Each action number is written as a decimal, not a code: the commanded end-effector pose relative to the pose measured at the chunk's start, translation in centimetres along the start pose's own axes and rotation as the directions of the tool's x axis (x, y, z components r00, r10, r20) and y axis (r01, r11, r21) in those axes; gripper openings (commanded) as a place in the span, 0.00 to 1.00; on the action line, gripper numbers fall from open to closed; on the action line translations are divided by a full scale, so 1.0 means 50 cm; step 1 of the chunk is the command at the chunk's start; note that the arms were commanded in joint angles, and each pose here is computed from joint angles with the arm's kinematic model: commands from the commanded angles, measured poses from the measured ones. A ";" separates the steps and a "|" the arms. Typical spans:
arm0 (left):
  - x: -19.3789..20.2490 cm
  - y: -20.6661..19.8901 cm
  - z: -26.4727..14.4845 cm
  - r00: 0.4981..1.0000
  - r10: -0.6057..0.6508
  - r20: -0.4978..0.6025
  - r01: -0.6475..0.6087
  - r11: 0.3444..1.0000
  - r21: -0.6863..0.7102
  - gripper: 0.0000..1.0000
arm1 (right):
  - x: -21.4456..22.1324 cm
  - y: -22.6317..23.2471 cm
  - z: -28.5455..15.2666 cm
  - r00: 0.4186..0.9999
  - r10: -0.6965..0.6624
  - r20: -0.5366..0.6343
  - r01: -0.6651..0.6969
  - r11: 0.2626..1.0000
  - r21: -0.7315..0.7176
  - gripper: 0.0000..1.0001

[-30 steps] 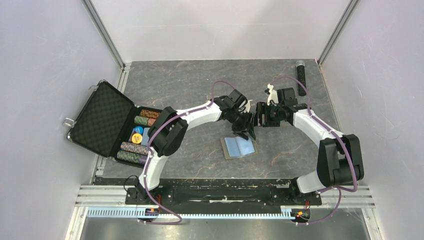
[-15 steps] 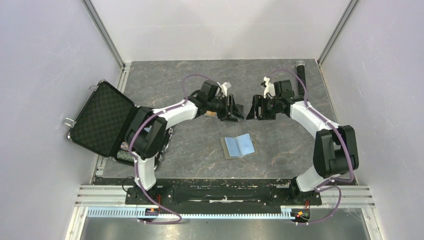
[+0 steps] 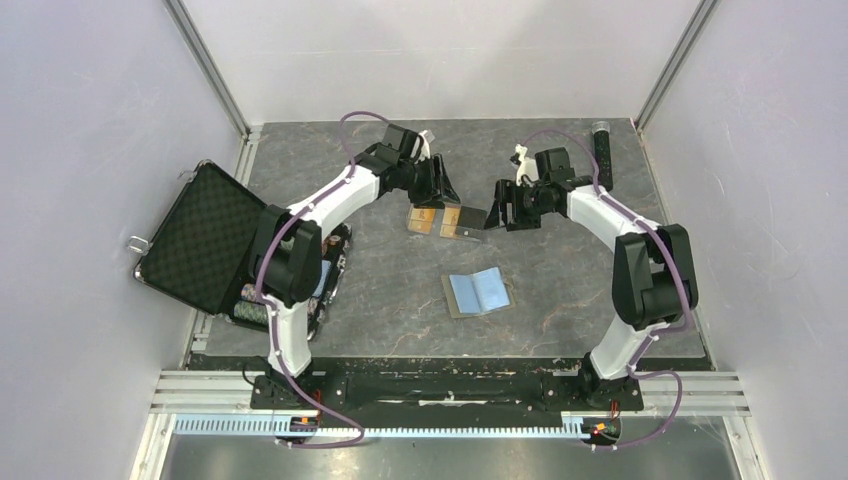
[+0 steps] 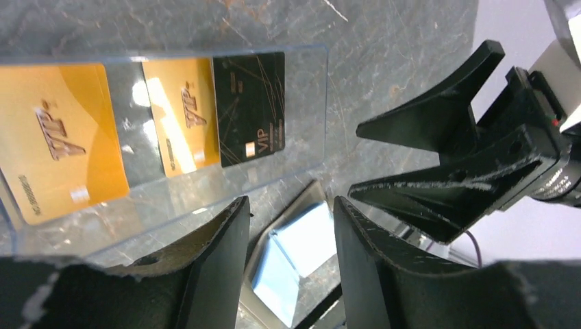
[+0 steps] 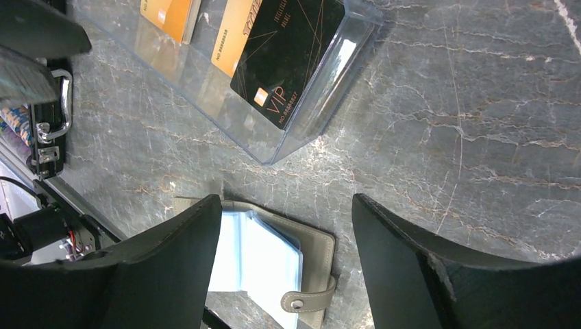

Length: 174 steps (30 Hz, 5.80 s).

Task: Put the credit cards into the card holder
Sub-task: Pick up the credit card from the storage box.

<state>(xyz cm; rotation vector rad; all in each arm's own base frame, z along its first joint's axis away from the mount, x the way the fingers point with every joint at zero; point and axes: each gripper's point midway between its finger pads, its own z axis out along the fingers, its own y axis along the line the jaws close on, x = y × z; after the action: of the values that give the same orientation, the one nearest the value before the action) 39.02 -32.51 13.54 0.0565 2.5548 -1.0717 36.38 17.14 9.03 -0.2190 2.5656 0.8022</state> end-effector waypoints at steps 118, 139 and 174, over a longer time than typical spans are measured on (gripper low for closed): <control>0.024 0.006 0.158 0.934 0.278 -0.224 -0.328 0.916 -0.231 0.04 | 0.037 0.007 0.025 0.997 -0.014 -0.081 0.011 0.999 -0.039 0.73; 0.005 0.035 0.149 0.953 0.248 -0.176 -0.288 0.921 -0.263 0.46 | 0.046 0.005 0.027 0.996 -0.015 -0.092 0.011 0.999 -0.041 0.74; 0.011 0.073 0.180 0.984 0.073 -0.161 -0.092 0.990 -0.111 0.48 | 0.013 0.008 0.014 0.996 -0.053 -0.071 0.052 0.998 -0.022 0.74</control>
<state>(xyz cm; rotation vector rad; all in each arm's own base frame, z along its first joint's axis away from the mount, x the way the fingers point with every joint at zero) 42.29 -34.64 4.53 0.2451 2.7406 -0.8090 34.78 17.59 7.26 -0.2906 2.6515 0.8197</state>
